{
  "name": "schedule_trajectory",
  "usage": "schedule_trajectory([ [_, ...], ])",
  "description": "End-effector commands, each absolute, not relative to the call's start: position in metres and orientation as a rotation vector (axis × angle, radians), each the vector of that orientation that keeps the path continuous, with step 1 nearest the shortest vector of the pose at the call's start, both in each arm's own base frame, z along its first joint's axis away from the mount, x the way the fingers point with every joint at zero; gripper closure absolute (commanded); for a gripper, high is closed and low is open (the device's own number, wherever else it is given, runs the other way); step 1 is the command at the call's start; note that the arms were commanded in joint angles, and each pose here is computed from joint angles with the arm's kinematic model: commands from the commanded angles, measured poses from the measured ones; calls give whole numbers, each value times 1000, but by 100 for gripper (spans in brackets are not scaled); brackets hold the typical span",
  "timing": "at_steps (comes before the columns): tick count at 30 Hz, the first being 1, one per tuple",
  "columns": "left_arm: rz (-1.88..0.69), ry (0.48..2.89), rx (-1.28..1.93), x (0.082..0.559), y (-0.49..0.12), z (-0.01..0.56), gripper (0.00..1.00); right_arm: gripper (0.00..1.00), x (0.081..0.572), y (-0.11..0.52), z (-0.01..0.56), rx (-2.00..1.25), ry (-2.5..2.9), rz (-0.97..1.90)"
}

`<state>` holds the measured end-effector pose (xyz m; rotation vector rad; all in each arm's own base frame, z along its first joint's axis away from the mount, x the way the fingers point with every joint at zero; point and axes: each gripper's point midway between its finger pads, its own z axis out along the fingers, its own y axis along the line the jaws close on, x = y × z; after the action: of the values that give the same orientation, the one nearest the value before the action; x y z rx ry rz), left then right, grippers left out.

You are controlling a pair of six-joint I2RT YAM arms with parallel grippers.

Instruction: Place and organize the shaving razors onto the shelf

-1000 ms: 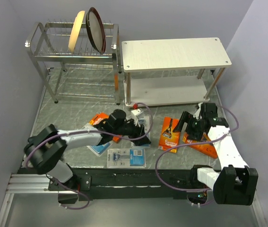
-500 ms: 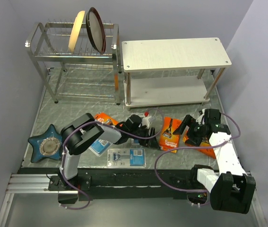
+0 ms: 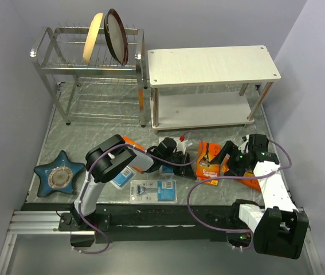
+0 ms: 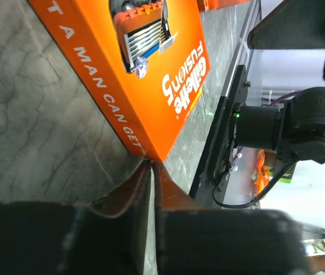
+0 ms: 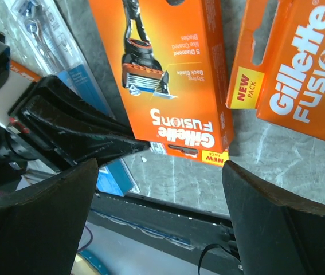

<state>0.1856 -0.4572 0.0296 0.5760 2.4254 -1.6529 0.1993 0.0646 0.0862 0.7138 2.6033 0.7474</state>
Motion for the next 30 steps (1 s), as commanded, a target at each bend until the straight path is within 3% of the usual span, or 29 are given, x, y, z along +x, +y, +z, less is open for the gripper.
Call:
schedule_trajectory([
  [1, -1659, 2391, 523, 208, -457, 38, 96, 5, 205, 62, 85, 717, 2584, 750],
  [13, -1881, 2173, 395, 243, -433, 113, 99, 3, 208, 75, 66, 848, 2619, 908],
  [25, -1875, 2182, 437, 231, -434, 113, 99, 4, 242, 85, 39, 1106, 2482, 1075],
  [27, -1771, 2299, 378, 238, -431, 94, 72, 4, 242, 78, 32, 1129, 2488, 997],
  [29, -1669, 2397, 286, 243, -427, 77, 54, 5, 238, 74, 28, 1151, 2490, 955],
  [30, -1641, 2423, 256, 245, -425, 72, 52, 5, 236, 73, 25, 1161, 2493, 936],
])
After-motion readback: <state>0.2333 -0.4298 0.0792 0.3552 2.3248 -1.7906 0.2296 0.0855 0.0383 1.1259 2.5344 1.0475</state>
